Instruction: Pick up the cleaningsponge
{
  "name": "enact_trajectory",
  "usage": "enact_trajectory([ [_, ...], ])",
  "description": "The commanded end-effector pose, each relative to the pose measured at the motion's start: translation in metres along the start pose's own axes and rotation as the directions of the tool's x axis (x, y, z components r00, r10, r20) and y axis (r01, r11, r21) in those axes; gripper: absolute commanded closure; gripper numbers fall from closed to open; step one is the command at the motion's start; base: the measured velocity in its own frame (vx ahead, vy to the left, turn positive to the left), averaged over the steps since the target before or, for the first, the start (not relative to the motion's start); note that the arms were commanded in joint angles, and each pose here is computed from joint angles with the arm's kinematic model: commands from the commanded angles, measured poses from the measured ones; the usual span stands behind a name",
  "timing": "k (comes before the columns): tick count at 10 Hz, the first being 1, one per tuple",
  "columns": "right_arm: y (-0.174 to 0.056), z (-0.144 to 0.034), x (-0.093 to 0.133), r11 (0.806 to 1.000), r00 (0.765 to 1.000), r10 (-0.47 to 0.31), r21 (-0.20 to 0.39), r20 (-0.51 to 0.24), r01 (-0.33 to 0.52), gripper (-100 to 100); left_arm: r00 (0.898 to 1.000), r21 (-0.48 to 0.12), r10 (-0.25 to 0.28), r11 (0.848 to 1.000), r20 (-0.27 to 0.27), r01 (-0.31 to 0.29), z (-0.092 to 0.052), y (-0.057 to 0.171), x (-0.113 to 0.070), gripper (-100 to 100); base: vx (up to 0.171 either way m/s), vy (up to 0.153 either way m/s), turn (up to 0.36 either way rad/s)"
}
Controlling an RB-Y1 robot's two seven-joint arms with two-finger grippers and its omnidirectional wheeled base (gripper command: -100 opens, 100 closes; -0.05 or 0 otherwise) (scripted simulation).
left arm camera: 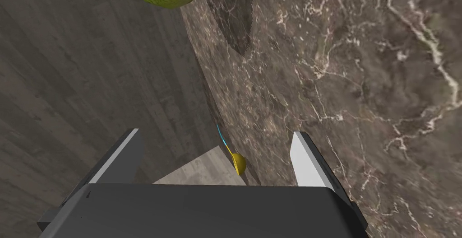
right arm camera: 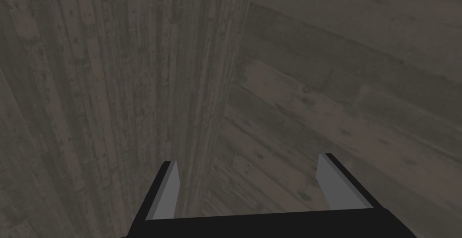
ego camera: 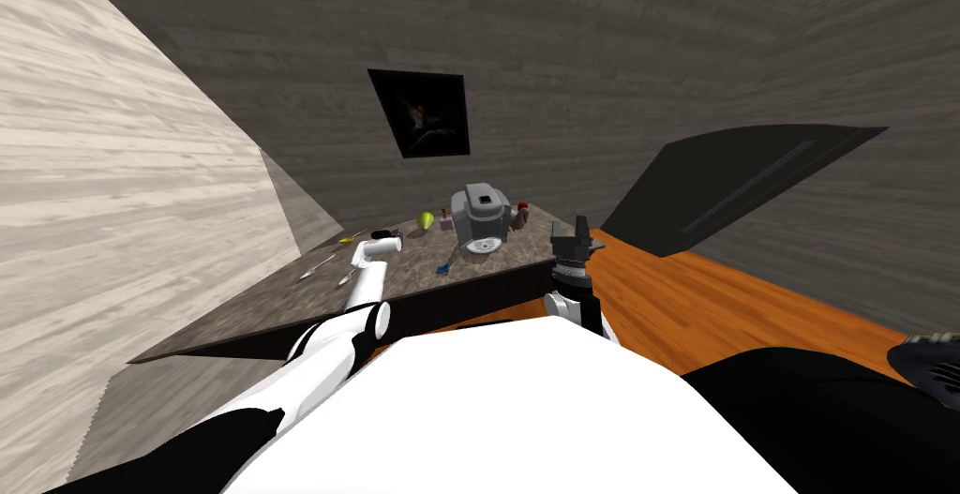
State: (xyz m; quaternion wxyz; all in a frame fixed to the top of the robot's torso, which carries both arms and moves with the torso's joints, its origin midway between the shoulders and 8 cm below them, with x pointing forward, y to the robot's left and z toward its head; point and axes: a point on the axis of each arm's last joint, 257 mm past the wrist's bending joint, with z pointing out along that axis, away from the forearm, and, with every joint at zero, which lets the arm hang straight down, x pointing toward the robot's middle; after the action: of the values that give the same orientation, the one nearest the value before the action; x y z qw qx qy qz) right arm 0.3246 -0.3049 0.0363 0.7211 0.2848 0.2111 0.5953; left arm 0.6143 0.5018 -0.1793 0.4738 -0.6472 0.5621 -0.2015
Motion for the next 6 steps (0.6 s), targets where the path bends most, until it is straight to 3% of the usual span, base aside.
enact_trajectory([
  [1,0.0,0.0,0.0,1.0,1.0,0.0,0.0,0.0,0.0,0,1.0,-0.049,-0.016,0.999,-0.015,0.015,0.003,-0.001,0.004,-100,-0.009,-0.011,-0.014],
  [2,0.0,0.0,0.0,1.0,1.0,0.0,0.0,0.0,0.0,0,1.0,-0.097,-0.019,0.995,-0.021,0.017,0.006,0.013,0.006,-100,-0.008,-0.013,-0.007],
  [3,0.0,0.0,0.0,1.0,1.0,0.0,0.0,0.0,0.0,0,0.999,-0.118,-0.033,0.993,-0.035,0.029,0.008,0.006,0.012,-100,-0.012,-0.021,-0.006],
  [4,0.0,0.0,0.0,1.0,1.0,0.0,0.0,0.0,0.0,0,0.999,-0.165,-0.036,0.986,-0.039,0.029,0.01,0.021,0.014,-100,-0.012,-0.019,-0.006],
  [6,0.0,0.0,0.0,1.0,1.0,0.0,0.0,0.0,0.0,0,0.997,-0.212,-0.051,0.977,-0.059,0.038,0.009,0.02,0.022,-100,-0.011,-0.014,-0.001],
])
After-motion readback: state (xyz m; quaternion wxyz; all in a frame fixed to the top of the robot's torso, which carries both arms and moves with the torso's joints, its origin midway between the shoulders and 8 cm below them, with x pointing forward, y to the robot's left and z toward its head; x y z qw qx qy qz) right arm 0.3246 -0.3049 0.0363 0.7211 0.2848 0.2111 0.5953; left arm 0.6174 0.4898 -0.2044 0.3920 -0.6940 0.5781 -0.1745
